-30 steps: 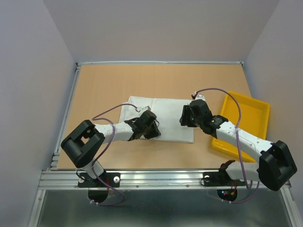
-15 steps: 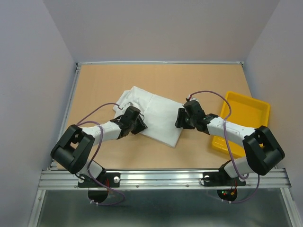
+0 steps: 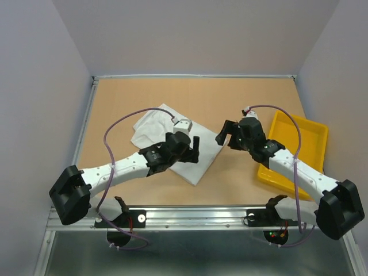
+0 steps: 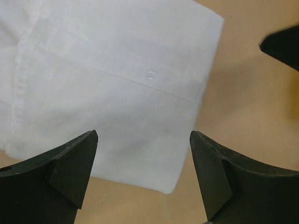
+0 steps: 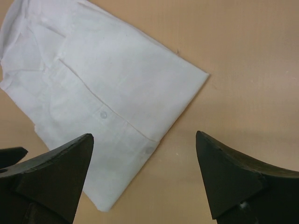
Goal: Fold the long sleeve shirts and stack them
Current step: Fold the shirt
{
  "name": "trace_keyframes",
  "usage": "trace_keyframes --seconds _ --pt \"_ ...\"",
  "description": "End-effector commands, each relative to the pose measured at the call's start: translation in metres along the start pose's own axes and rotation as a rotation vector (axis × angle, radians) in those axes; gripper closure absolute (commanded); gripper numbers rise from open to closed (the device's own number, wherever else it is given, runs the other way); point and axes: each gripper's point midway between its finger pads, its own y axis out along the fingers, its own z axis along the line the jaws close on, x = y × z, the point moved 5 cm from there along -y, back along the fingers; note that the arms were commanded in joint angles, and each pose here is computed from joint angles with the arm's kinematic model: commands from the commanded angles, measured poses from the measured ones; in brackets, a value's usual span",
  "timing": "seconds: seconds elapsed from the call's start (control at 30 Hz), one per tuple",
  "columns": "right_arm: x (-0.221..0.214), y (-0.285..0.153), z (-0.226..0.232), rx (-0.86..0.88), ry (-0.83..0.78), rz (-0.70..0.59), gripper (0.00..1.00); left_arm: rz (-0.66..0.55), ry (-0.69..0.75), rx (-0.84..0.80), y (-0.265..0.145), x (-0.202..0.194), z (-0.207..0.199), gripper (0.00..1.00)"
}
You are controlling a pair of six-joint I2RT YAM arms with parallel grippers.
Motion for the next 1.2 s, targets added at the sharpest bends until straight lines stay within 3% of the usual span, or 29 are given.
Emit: trace_keyframes --seconds 0.0,0.3,0.5,0.7,0.87,0.9,1.03,1.17 --pt "0.019 -0.023 -0.005 -0.049 0.063 -0.081 0.04 -0.032 0.347 0.016 -0.012 -0.009 -0.023 0.08" --pt "0.032 -0.057 -0.010 -0.041 0.143 -0.199 0.03 0.102 0.692 0.050 -0.004 -0.088 -0.054 0.14" --pt "0.031 -0.063 -0.017 -0.062 0.167 -0.223 0.03 0.127 0.767 0.097 0.005 -0.105 -0.056 0.18" --pt "0.027 -0.066 -0.020 -0.066 0.188 -0.232 0.03 0.161 0.809 0.132 0.010 -0.112 -0.054 0.30" --pt "0.027 -0.067 -0.022 -0.069 0.202 -0.241 0.03 0.199 0.818 0.141 0.013 -0.120 -0.053 0.51" --pt "0.027 -0.067 -0.022 -0.071 0.203 -0.240 0.03 0.202 0.816 0.138 0.013 -0.121 -0.053 0.61" --pt "0.026 -0.064 -0.023 -0.082 0.220 -0.234 0.01 0.194 0.781 0.118 0.011 -0.118 -0.058 0.84" --pt "0.016 -0.054 -0.024 -0.093 0.250 -0.186 0.00 0.191 0.690 0.064 0.009 -0.104 -0.067 0.93"
